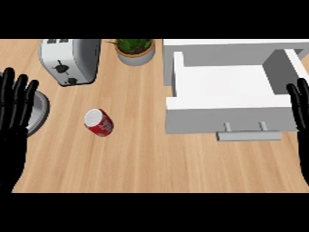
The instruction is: Pick up the can, place it into the drawer and close the drawer
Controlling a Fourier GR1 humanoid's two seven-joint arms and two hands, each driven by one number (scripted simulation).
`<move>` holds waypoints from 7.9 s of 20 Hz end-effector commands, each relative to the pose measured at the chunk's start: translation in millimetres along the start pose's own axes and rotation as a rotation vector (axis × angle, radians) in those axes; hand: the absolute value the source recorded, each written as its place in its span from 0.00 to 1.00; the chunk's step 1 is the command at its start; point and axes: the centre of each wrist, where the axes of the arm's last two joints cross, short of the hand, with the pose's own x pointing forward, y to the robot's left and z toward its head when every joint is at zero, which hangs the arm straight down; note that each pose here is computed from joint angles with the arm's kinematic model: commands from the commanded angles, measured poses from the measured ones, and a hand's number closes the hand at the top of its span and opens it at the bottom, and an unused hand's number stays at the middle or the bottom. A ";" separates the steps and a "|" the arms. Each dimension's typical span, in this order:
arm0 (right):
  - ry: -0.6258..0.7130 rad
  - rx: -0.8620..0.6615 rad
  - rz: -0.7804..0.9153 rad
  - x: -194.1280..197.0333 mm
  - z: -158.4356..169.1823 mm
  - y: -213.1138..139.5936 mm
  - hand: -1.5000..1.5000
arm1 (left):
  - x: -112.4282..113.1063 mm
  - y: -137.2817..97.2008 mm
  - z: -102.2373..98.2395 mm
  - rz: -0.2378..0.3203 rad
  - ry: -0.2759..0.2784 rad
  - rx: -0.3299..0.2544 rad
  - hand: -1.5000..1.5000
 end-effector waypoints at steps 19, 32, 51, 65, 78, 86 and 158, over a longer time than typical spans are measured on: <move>0.285 -0.133 0.029 -13.4 4.1 -10.6 0.00 | -9.4 26.7 9.5 0.029 0.409 0.152 0.00; 0.258 -0.141 0.009 -15.9 17.3 -35.4 0.00 | -69.2 1.5 -9.7 -0.011 0.472 0.123 0.00; 0.238 -0.171 0.035 14.1 26.9 -50.9 0.00 | -161.9 13.3 41.4 -0.044 0.566 0.221 0.00; 0.256 -0.150 0.055 -8.2 37.9 -47.5 0.00 | -227.3 6.2 77.1 -0.032 0.624 0.235 0.00; 0.243 -0.137 0.046 12.3 41.4 -56.4 0.00 | -262.3 18.6 58.2 -0.021 0.620 0.254 0.00; 0.239 -0.151 0.057 28.8 44.9 -64.9 0.00 | -266.2 11.4 44.1 0.025 0.615 0.123 0.00; 0.165 -0.174 0.096 46.1 4.5 -64.4 0.00 | 17.0 -234.7 -265.9 0.023 0.401 -0.151 1.00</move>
